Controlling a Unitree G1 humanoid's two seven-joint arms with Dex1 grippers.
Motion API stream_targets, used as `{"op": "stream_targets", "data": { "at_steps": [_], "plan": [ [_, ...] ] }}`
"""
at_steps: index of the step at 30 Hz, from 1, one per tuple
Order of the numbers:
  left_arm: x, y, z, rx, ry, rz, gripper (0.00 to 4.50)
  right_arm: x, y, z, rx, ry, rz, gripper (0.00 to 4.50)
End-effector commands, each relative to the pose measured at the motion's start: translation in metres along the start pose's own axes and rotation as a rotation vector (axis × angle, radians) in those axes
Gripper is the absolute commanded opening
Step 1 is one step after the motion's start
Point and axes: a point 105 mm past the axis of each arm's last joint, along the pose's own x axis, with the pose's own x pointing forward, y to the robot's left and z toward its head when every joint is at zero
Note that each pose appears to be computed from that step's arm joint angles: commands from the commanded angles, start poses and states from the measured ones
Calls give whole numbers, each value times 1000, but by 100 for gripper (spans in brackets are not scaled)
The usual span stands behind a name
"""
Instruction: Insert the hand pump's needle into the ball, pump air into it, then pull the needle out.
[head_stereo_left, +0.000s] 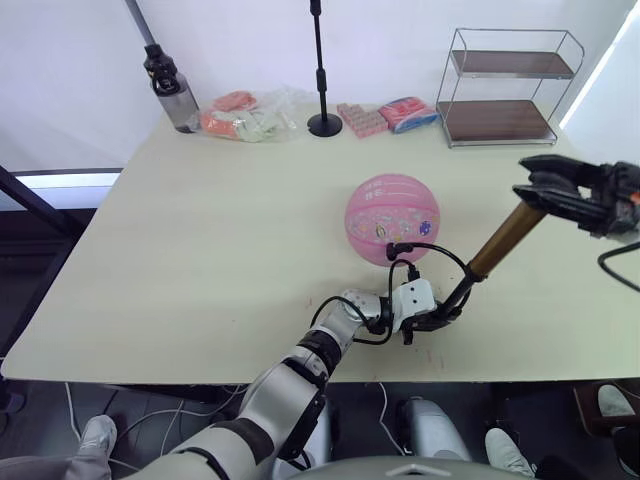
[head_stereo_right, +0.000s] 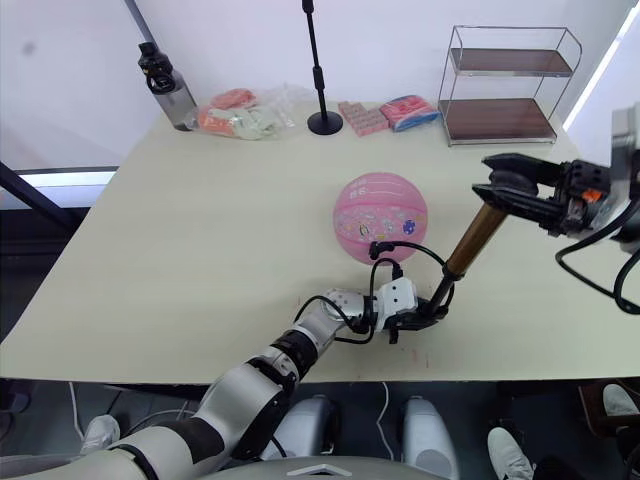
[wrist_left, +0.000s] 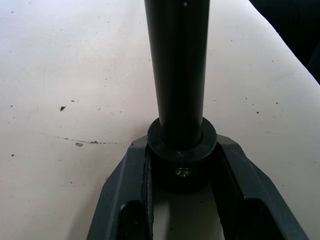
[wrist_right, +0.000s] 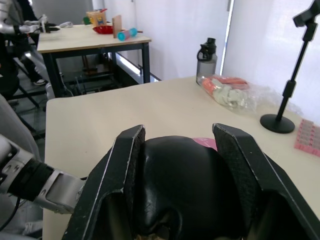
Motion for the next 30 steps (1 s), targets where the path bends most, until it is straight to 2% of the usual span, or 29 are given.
{"op": "stream_targets", "data": {
  "at_steps": [1,11,16,20,24,30],
  "plan": [
    [-12,-22,-50,-104,164,-43,108,5,5,-35,15,76,-7,175],
    [-12,-22,-50,-105,164,-40,108,14,25,-133,74,163,-85,175],
    [-11,-22,-49,-102,162,-38,108,11,32,-154,88,191,-110,175],
    [-11,-23,-50,-104,164,-39,108,9,29,-138,83,135,-105,175],
    [-12,-23,-52,-104,170,-43,108,7,18,-93,66,17,-76,175],
    [-13,-23,-52,-100,172,-48,108,-2,1,-32,2,-50,-50,175]
  ]
}}
